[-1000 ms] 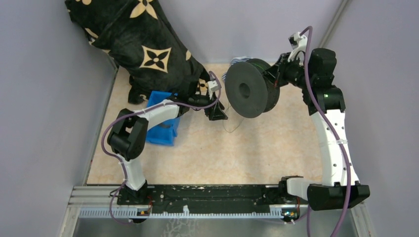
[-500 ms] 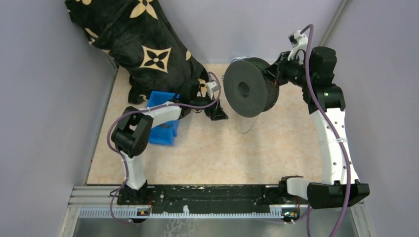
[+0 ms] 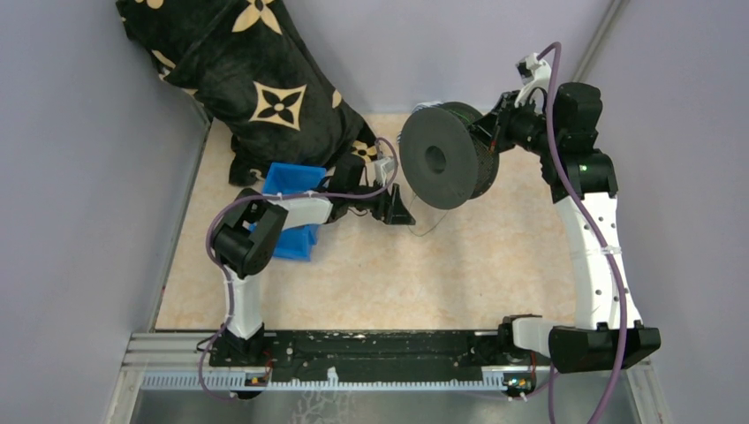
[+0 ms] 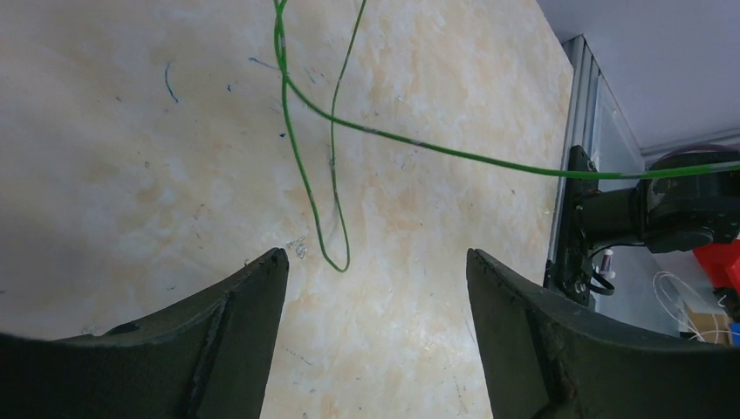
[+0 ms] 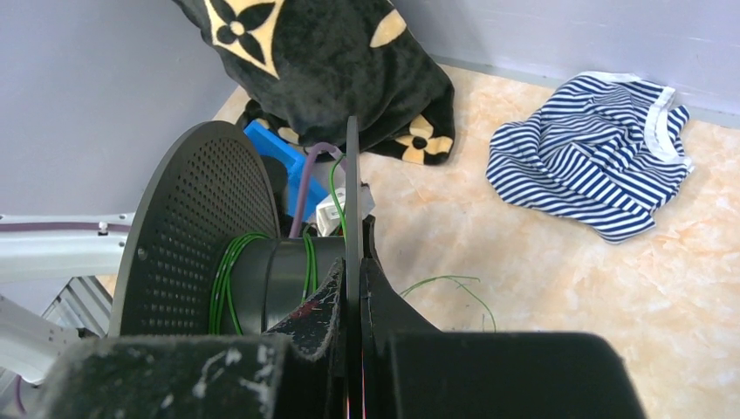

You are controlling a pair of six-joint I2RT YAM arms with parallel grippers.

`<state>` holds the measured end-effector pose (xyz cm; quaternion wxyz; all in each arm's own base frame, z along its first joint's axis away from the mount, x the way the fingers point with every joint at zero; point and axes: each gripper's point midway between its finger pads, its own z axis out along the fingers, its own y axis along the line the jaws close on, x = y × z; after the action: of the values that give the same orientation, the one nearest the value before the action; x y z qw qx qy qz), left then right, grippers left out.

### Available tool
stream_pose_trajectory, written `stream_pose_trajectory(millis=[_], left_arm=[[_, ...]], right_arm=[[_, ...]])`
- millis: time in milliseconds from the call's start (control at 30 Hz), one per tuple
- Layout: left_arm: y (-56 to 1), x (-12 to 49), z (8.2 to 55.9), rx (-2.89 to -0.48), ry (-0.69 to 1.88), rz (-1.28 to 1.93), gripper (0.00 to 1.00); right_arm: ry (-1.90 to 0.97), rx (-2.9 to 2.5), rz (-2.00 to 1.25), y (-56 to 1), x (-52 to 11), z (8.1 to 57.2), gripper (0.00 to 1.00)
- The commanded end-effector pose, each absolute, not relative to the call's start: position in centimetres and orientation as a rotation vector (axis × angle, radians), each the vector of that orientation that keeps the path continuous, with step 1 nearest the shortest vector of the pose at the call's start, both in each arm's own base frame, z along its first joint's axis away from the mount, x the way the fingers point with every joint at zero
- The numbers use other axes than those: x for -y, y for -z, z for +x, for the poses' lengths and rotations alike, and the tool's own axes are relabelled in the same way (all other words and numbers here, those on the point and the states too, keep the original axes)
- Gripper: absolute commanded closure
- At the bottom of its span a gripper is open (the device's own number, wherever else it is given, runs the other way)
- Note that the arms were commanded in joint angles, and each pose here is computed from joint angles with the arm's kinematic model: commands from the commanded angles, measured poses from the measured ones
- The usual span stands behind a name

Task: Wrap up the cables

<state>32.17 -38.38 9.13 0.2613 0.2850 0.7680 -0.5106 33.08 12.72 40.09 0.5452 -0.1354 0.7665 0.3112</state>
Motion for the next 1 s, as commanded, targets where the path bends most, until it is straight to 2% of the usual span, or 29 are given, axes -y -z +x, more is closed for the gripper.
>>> stream_pose_trajectory(millis=[0,167,533,767,833,967], left_arm=[[-8.1,39.2,32.7,-2.108,1.413,0.719,0.21],[-7.1,39.6,33.4,-2.113,1.401,0.714,0.25],[-6.9,41.6,33.5,-2.096,1.479,0.76,0.46],[-7.0,41.9,32.7,-2.084,1.531,0.795,0.72],[-7.3,41.8,32.1,-2.06,1.548,0.834,0.83],[-7.7,40.9,30.7,-2.02,1.549,0.925,0.99]], right_arm=[[-0.744,-1.646,-0.365,-45.6,-13.3,32.6,1.0],[-0.742,-1.646,-0.365,-45.7,-13.2,32.4,1.0],[-0.729,-1.652,-0.354,-45.6,-13.0,32.3,1.0],[-0.706,-1.658,-0.334,-45.0,-12.7,33.1,1.0],[-0.682,-1.66,-0.31,-45.0,-12.3,33.6,1.0],[-0.577,-1.658,-0.225,-45.2,-10.6,35.1,1.0]])
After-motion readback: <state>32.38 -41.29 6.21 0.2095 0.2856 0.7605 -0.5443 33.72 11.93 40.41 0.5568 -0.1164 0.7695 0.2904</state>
